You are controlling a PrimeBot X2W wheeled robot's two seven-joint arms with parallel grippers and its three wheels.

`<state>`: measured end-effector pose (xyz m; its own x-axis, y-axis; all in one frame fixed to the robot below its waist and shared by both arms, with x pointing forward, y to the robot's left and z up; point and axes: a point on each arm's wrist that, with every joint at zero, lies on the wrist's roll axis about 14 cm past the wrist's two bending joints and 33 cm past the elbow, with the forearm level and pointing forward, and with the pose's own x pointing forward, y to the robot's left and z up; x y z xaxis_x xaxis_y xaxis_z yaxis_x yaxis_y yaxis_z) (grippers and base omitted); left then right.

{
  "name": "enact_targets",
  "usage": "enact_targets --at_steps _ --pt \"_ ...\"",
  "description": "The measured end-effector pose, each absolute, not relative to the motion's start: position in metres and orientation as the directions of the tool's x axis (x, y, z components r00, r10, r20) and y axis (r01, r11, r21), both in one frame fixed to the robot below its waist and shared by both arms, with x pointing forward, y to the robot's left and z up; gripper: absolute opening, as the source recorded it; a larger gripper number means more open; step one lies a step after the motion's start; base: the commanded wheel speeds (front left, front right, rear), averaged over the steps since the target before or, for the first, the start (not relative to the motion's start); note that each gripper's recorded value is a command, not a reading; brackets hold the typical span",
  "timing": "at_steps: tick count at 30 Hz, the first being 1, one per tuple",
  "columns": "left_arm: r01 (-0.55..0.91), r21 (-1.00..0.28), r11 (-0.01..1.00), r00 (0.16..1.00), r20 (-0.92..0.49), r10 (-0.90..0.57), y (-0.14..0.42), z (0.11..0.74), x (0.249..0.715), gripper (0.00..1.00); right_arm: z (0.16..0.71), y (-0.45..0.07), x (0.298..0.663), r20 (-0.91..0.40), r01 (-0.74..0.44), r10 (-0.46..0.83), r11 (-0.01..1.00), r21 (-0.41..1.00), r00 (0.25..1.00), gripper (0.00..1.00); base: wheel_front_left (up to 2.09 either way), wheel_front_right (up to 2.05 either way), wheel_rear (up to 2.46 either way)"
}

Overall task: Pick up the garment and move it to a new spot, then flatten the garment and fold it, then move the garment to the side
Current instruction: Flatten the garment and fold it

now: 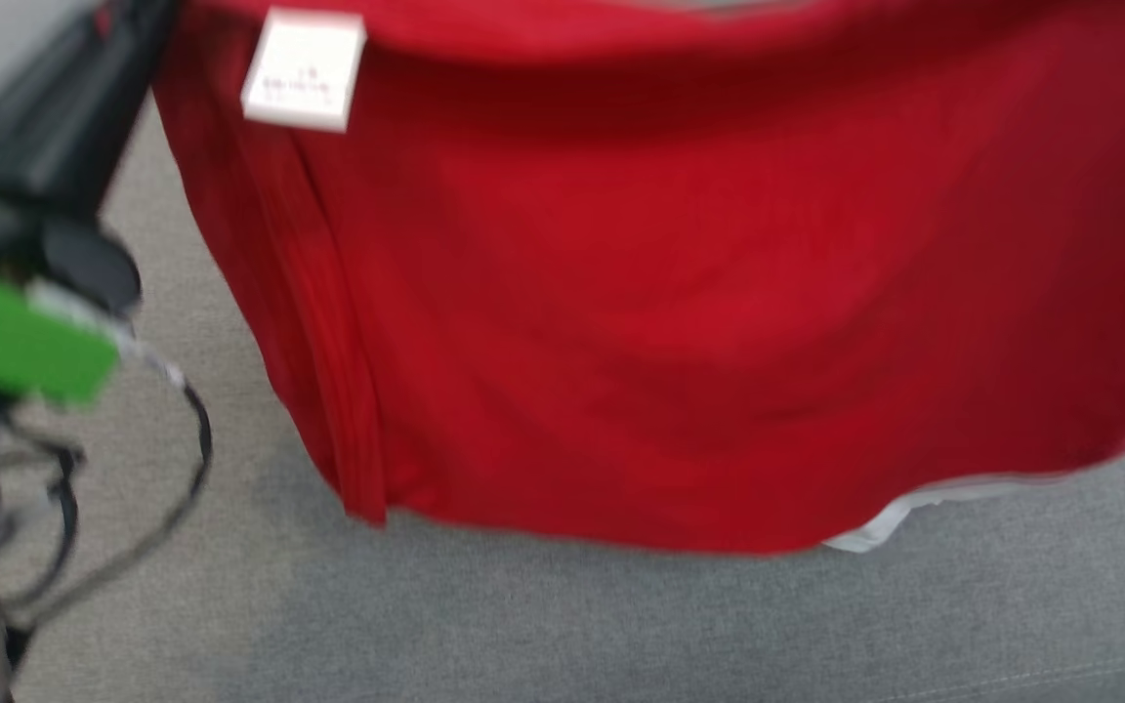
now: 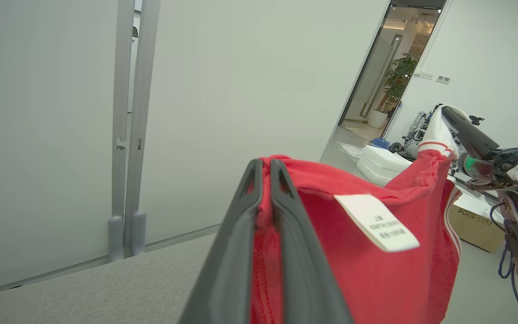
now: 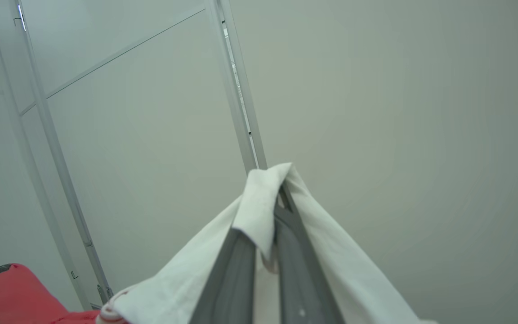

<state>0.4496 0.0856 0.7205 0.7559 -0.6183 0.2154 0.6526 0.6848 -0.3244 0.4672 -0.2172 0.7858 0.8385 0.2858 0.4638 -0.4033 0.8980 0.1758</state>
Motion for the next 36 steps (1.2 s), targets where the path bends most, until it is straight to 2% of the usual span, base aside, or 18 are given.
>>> enact_targets --at_steps 4,6,10,16,20,24,28,33,36 --pt "0.580 -0.297 0.759 0.812 0.137 -0.567 0.090 0.713 0.525 0.00 0.792 -0.216 0.531 0.446 -0.337 0.227 0.923 0.185 0.866 0.00 0.00 0.00 0.00" --pt "0.540 -0.301 0.786 0.840 0.143 -0.523 0.092 0.714 0.562 0.00 0.796 -0.210 0.561 0.464 -0.340 0.203 0.911 0.233 0.862 0.00 0.00 0.00 0.00" --pt "0.466 -0.307 0.830 0.884 0.192 -0.426 0.096 0.714 0.629 0.00 0.785 -0.210 0.618 0.470 -0.257 0.112 0.932 0.257 0.876 0.00 0.00 0.00 0.00" --pt "0.384 -0.202 0.901 0.885 0.359 -0.297 0.111 0.719 0.686 0.00 0.799 -0.188 0.658 0.583 -0.267 0.074 0.930 0.252 0.809 0.00 0.00 0.00 0.00" --pt "0.362 -0.108 0.926 0.895 0.318 -0.313 0.111 0.662 0.704 0.00 0.741 -0.170 0.679 0.499 -0.285 0.128 0.924 0.253 0.857 0.00 0.00 0.00 0.00" --pt "0.378 -0.095 0.921 0.917 0.173 -0.359 0.103 0.563 0.685 0.00 0.650 -0.177 0.665 0.364 -0.266 0.139 0.906 0.328 0.921 0.00 0.00 0.00 0.00" --pt "0.358 -0.192 0.914 0.928 -0.036 -0.371 0.106 0.458 0.626 0.00 0.551 -0.191 0.612 0.177 -0.202 0.138 0.883 0.423 0.975 0.00 0.00 0.00 0.00" --pt "0.318 -0.300 0.899 0.913 -0.159 -0.376 0.111 0.408 0.550 0.00 0.483 -0.212 0.534 0.012 -0.098 0.105 0.874 0.476 0.994 0.00 0.00 0.00 0.00" --pt "0.297 -0.344 0.891 0.907 -0.191 -0.375 0.113 0.400 0.506 0.00 0.470 -0.214 0.495 -0.023 -0.066 0.091 0.861 0.505 0.996 0.00 0.00 0.00 0.00"
